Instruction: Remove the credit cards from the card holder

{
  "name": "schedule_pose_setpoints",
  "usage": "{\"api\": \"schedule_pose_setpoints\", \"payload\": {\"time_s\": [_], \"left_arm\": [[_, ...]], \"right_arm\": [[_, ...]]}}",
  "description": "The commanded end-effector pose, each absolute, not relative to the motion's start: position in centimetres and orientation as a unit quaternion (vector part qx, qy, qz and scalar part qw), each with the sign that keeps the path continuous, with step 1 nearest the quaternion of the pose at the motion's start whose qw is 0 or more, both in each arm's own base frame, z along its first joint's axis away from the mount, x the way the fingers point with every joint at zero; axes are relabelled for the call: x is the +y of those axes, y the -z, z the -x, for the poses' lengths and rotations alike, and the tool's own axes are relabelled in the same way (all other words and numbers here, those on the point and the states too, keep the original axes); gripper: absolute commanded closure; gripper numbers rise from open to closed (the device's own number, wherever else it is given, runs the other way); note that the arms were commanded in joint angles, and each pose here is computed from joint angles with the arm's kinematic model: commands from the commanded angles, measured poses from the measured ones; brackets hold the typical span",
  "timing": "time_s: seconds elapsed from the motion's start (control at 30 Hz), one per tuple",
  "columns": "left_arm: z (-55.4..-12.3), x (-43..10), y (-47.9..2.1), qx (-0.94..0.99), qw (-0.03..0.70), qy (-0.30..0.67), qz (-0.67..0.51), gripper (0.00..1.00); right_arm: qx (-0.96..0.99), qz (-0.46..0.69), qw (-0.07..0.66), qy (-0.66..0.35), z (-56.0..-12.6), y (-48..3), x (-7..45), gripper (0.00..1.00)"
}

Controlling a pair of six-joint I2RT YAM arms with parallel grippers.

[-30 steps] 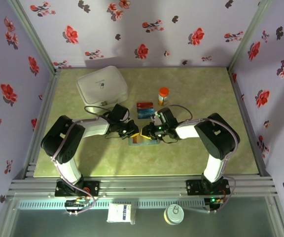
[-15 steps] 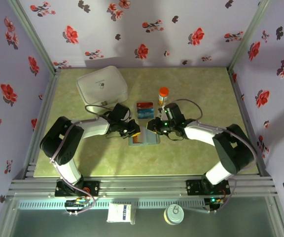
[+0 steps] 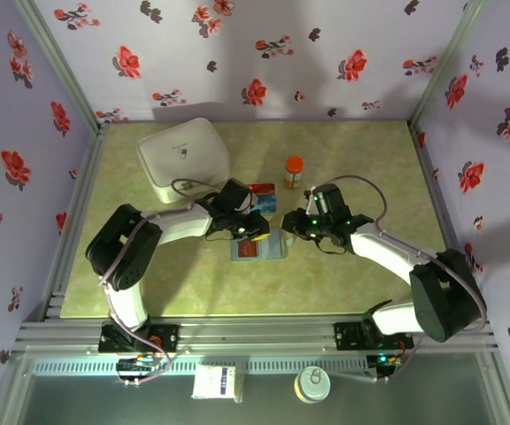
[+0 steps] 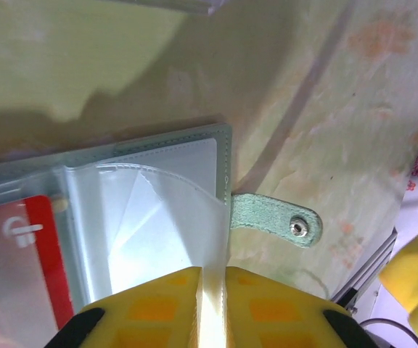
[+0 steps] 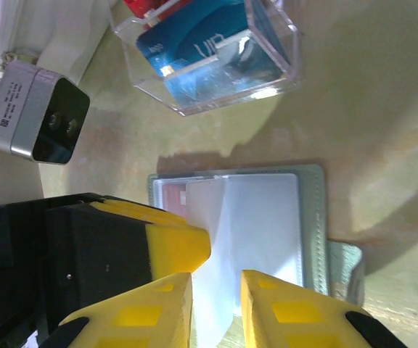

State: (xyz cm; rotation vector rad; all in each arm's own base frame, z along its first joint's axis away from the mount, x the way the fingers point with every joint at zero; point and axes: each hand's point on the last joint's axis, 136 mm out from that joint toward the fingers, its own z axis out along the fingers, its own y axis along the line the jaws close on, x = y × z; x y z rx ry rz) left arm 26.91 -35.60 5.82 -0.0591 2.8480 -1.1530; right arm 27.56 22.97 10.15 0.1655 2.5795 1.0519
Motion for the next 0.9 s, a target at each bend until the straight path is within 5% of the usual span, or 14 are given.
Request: {"api": "schedule_pose_setpoints", "payload": {"time_s": [0.0, 0.37, 0.87], "left_arm": [[-26.4, -36.8, -5.5, 0.927, 0.016, 0.376, 0.013, 0.83], [-27.1, -37.7, -6.2, 0.923, 0.024, 0.383, 0.000, 0.70], [-27.3, -34.5, -6.3, 0.928, 0.041, 0.371, 0.017, 0.71]], "right_arm": [[0.918, -0.064, 0.177, -0.350, -27.1, -9.4, 21.7, 0.74], [0.918, -0.064, 0.171, -0.351, -26.8, -9.3, 21.7, 0.72], [0.915, -0.057, 0.135, -0.377, -27.2, -8.2, 24.2, 0.73]]}}
